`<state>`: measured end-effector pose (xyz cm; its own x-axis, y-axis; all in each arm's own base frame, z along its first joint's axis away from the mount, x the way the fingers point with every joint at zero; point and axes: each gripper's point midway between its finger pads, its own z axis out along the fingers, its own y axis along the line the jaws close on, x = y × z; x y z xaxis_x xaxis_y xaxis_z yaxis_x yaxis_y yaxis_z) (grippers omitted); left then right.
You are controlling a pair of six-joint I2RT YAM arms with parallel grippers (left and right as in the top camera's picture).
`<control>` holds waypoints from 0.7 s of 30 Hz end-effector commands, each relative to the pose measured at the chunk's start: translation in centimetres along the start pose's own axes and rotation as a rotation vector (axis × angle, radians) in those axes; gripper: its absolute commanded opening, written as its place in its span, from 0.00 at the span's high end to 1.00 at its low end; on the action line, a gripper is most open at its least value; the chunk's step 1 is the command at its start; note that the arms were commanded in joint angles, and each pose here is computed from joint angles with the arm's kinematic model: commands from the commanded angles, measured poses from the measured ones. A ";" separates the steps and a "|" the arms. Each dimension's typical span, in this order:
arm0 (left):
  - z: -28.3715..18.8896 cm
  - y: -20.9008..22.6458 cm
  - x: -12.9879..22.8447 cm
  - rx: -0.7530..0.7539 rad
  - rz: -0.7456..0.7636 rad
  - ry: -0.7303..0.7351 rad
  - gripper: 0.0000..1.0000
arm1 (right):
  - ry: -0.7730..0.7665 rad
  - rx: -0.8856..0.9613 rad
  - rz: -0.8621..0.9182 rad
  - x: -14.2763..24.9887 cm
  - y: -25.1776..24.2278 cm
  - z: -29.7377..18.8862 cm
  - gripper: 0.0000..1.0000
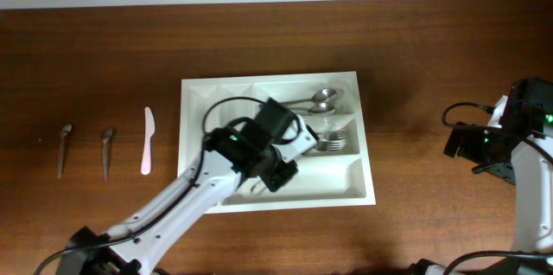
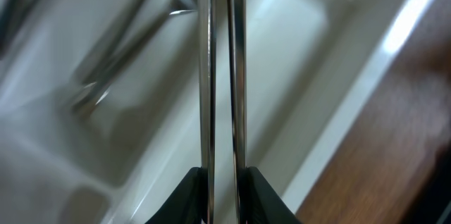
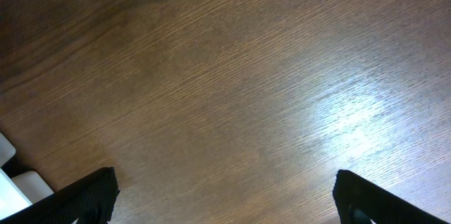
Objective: Pack container
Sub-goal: 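Carry the tongs right and release them into the bottom compartment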
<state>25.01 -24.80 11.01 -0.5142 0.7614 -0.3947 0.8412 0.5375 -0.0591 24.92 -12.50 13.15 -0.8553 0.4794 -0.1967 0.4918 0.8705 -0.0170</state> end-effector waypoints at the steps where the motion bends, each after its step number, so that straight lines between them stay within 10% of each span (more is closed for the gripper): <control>1: 0.5 -1.4 -0.6 0.018 0.176 0.003 0.80 | 0.000 0.017 0.001 -0.1 -0.4 0.1 0.01; 13: 0.9 -2.2 -0.4 -0.003 0.242 0.030 0.81 | 0.000 0.017 0.001 -0.1 -0.4 0.1 0.01; 21: 0.9 -2.2 1.2 0.015 0.555 0.094 0.90 | 0.000 0.017 0.001 -0.1 -0.4 0.1 0.01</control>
<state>22.70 -25.37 9.79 -0.1915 0.9301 -0.3136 0.9731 0.2216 0.0631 24.92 -12.51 13.15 -0.8554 0.4791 -0.1967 0.4916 0.8707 -0.0174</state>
